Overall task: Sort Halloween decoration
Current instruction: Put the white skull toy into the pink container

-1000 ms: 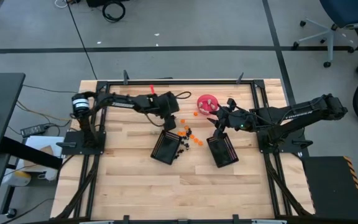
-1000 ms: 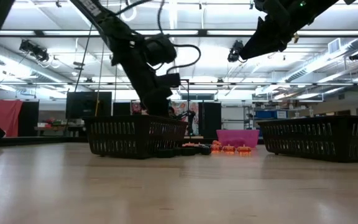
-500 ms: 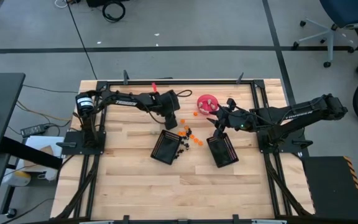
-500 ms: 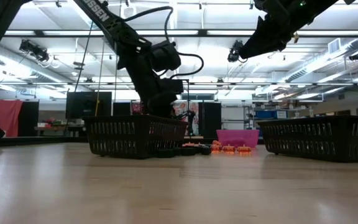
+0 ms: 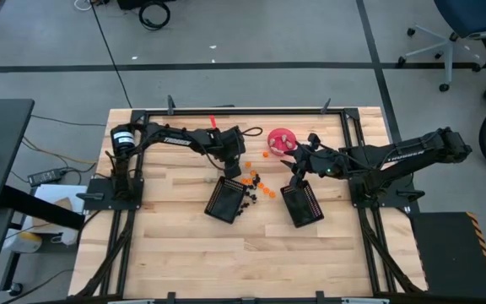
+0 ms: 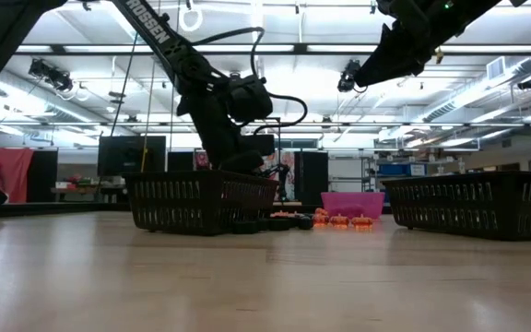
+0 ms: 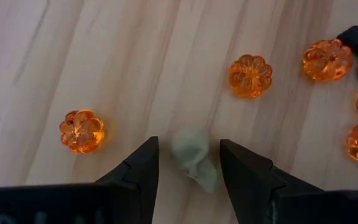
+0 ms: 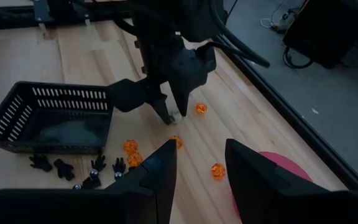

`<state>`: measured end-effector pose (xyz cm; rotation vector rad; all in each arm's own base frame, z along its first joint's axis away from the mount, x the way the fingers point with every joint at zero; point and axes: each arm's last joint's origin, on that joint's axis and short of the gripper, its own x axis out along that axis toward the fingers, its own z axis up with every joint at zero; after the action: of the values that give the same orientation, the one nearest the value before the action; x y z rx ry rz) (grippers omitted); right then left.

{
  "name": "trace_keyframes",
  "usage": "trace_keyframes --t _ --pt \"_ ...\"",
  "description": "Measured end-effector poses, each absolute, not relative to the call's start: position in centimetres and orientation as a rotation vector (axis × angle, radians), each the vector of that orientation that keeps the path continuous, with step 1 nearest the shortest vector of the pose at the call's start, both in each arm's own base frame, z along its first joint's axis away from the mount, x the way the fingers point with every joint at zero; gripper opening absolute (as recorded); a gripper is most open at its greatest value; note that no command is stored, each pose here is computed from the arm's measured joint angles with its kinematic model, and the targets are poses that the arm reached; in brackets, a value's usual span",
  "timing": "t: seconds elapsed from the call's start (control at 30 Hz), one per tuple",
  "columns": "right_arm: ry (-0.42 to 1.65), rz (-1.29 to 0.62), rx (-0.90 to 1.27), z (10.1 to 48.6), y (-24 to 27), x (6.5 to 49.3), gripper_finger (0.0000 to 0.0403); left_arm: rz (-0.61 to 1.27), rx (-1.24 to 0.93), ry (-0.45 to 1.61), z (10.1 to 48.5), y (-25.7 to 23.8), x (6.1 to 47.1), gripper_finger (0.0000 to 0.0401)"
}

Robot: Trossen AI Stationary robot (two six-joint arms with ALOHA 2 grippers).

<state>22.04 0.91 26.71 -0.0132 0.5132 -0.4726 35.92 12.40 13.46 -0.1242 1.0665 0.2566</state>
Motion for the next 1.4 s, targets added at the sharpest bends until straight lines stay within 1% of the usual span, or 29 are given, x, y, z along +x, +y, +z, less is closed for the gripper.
trace_keyframes --t 0.1,0.17,0.5,0.63,1.0,1.4 --pt "0.513 -0.472 -0.013 26.7 0.9 22.0 0.0141 0.251 -0.115 1.07 13.4 12.4 35.9 0.0152" --pt "0.514 -0.472 -0.013 26.7 0.9 22.0 0.0141 0.239 -0.097 1.073 13.4 12.4 35.9 0.0143" --pt "0.514 -0.473 -0.014 26.7 0.9 22.0 0.0141 0.237 -0.09 1.064 13.4 12.2 36.0 0.0071" --pt "0.515 -0.472 -0.015 26.7 0.9 22.0 0.0141 0.233 -0.092 1.061 13.4 12.2 36.1 0.0053" --pt "0.515 -0.472 -0.016 26.7 0.9 22.0 0.0141 0.219 -0.098 1.073 14.3 12.3 36.7 0.0045" --pt "0.516 -0.472 -0.018 26.7 0.9 22.0 0.0141 0.219 -0.057 0.977 16.9 12.7 38.5 0.0045"
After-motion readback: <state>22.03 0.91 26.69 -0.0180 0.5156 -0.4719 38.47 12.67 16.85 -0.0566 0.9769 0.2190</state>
